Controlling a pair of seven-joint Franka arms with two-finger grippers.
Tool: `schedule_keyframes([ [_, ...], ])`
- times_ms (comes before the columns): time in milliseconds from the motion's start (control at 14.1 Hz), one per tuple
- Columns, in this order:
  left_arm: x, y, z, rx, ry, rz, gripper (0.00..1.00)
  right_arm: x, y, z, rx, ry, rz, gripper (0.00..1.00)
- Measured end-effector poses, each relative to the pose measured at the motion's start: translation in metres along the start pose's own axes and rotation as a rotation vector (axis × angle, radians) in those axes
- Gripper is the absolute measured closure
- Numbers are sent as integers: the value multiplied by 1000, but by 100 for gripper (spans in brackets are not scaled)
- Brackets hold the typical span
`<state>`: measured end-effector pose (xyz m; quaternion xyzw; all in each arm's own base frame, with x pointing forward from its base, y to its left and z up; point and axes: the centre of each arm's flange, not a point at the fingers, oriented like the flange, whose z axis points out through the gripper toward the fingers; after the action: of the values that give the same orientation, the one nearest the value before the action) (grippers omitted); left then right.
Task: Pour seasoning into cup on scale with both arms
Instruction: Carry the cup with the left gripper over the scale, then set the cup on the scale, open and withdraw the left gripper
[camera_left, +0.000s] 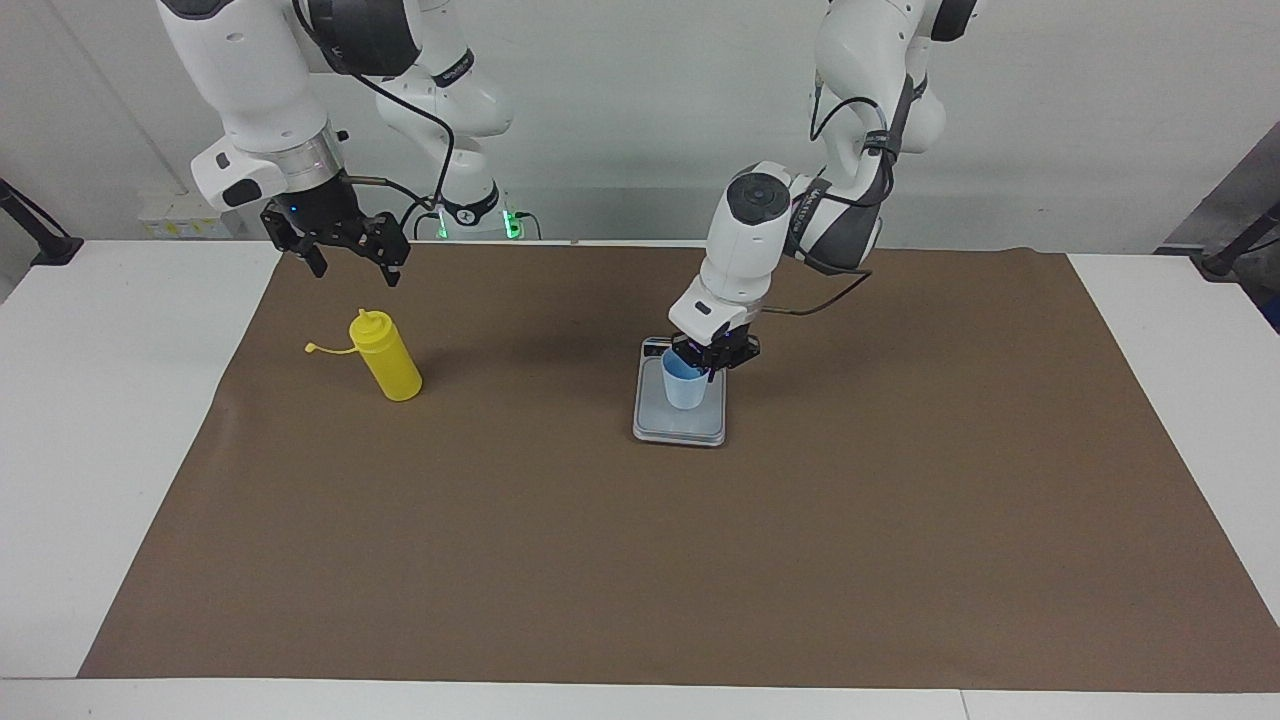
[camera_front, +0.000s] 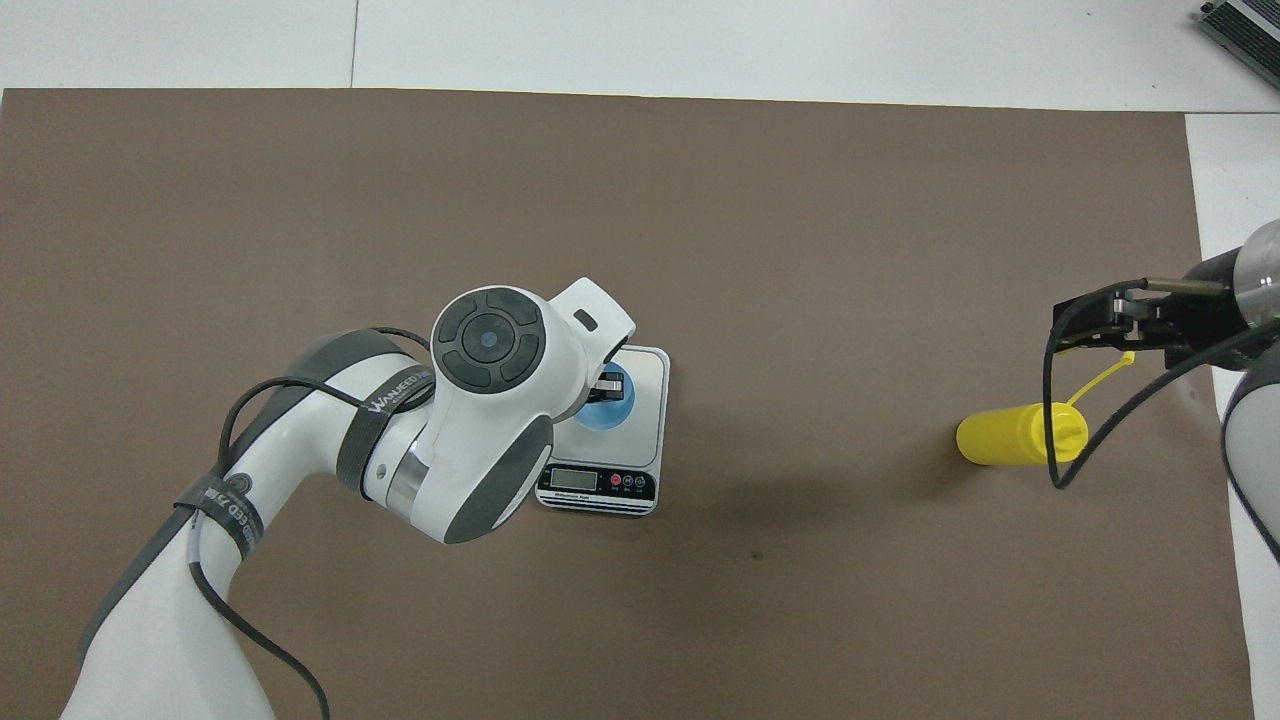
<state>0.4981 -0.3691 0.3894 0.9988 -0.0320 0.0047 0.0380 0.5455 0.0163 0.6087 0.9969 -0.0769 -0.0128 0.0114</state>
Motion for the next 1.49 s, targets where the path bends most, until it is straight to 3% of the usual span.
schedule_keyframes([
  [212, -4, 0, 7, 2, -3, -1, 96, 0, 0, 0, 0, 0, 0, 0],
  [566, 3, -3, 1, -15, 28, -24, 46, 0, 0, 0, 0, 0, 0, 0],
  [849, 24, -41, -48, -20, 97, -83, 2, 0, 0, 0, 0, -3, 0, 0],
  [1203, 29, -99, -105, 38, 110, -54, 0, -3, 8, 2, -6, -36, 13, 0],
  [1486, 28, -180, -158, 73, 89, 35, 0, 10, 53, 10, 8, 12, 166, 0],
])
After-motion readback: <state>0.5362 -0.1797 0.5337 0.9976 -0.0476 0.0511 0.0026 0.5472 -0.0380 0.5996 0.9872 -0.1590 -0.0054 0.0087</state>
